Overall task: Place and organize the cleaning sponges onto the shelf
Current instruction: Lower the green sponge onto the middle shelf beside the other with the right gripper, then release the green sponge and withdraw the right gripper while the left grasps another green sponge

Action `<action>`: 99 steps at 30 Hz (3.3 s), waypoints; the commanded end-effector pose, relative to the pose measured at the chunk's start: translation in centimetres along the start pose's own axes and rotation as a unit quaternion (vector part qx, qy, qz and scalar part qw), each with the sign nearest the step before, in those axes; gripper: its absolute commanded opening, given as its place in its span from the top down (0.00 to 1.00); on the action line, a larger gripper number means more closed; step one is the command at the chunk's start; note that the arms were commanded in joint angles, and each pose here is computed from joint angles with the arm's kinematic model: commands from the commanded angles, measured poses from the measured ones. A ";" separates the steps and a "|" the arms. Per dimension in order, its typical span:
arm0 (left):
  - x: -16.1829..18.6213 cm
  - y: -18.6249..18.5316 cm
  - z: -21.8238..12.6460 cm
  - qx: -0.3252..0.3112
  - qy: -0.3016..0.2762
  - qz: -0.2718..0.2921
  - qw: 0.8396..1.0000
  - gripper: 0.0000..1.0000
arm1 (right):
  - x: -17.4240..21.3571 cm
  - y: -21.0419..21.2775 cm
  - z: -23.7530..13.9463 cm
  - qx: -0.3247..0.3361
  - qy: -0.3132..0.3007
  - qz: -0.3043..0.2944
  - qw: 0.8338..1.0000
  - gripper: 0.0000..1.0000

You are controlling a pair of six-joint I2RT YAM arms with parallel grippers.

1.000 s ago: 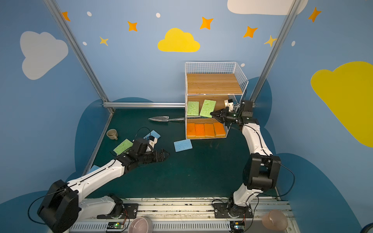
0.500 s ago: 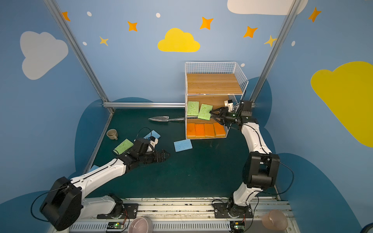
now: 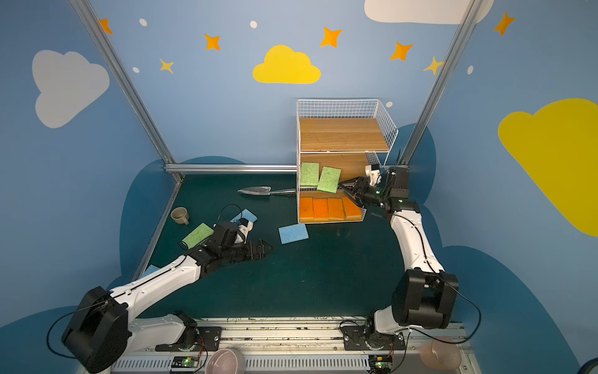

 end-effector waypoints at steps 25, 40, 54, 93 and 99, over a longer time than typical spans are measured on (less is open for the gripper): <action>-0.8 -0.8 -0.3 0.012 -0.013 0.004 1.000 0.00 | -0.8 -0.7 3.1 0.015 -0.039 0.005 0.999 1.00; -1.1 -0.9 0.1 0.012 -0.010 0.004 1.000 0.01 | -1.3 -1.1 3.6 0.003 -0.034 0.010 0.999 1.00; -1.1 -1.0 -0.2 0.011 -0.014 0.002 1.000 0.00 | -1.5 -0.4 5.1 -0.013 -0.031 0.006 0.999 1.00; -4.0 5.1 -3.7 -0.135 -0.077 -0.079 0.985 0.01 | 1.6 3.1 4.3 -0.051 -0.008 -0.042 0.998 0.64; -4.6 11.1 -6.4 -0.255 -0.119 -0.161 0.946 0.01 | 5.7 2.5 4.0 -0.041 0.023 -0.057 0.997 0.59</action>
Point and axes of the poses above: each gripper's point midway between its finger pads, its own z axis out along the fingers, its own y axis along the line the jaws close on, x = y × z, the point moved 5 cm from there along -z, back along the fingers, and after that the axes turned 6 degrees about -z, right-handed, at the moved point
